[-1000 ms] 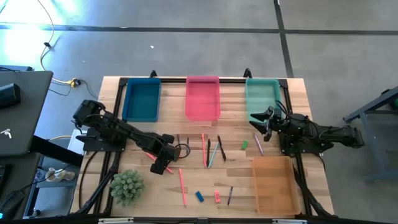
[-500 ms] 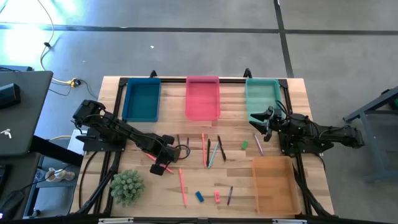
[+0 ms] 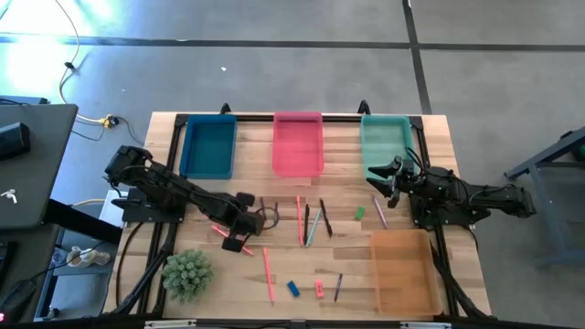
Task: Sort crayons/erasers/pens/pencils in bins
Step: Put the pink pencil into the blue bin
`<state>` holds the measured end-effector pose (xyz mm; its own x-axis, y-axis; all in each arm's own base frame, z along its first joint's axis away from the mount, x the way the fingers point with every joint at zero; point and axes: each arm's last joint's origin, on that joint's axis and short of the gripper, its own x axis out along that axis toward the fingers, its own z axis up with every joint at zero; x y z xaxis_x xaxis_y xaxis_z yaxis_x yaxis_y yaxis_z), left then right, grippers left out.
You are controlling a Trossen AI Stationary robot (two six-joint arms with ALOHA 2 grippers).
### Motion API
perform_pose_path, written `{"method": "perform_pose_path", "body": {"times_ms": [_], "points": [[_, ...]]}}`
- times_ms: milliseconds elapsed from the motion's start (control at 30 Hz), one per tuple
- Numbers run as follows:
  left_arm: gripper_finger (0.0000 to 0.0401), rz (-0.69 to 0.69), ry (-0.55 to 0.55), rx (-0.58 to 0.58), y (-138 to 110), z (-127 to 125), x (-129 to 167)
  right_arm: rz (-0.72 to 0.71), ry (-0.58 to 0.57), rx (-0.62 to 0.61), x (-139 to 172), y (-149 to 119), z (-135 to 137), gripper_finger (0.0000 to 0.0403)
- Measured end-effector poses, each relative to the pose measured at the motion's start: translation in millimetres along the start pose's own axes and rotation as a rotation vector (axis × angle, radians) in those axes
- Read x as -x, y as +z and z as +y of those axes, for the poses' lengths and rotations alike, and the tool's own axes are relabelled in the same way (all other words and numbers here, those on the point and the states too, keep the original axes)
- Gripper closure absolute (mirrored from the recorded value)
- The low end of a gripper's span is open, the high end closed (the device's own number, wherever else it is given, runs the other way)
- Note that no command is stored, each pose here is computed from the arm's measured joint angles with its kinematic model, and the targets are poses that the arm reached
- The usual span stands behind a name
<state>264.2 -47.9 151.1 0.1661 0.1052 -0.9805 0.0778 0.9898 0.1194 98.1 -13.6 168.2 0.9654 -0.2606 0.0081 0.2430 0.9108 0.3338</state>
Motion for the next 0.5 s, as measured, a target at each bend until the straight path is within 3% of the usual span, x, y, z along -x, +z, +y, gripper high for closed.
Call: {"method": "perform_pose_path", "body": {"times_ms": [167, 500], "points": [[0.0379, 0.009, 0.035, 0.076, 0, 6, 22, 0.003, 0.001, 0.001, 0, 0, 0, 0.0199], [0.0379, -0.128, 0.089, 0.321, 0, 36, 75, 0.005, 0.000, 0.002, 0, -1, 0, 0.0199]]}}
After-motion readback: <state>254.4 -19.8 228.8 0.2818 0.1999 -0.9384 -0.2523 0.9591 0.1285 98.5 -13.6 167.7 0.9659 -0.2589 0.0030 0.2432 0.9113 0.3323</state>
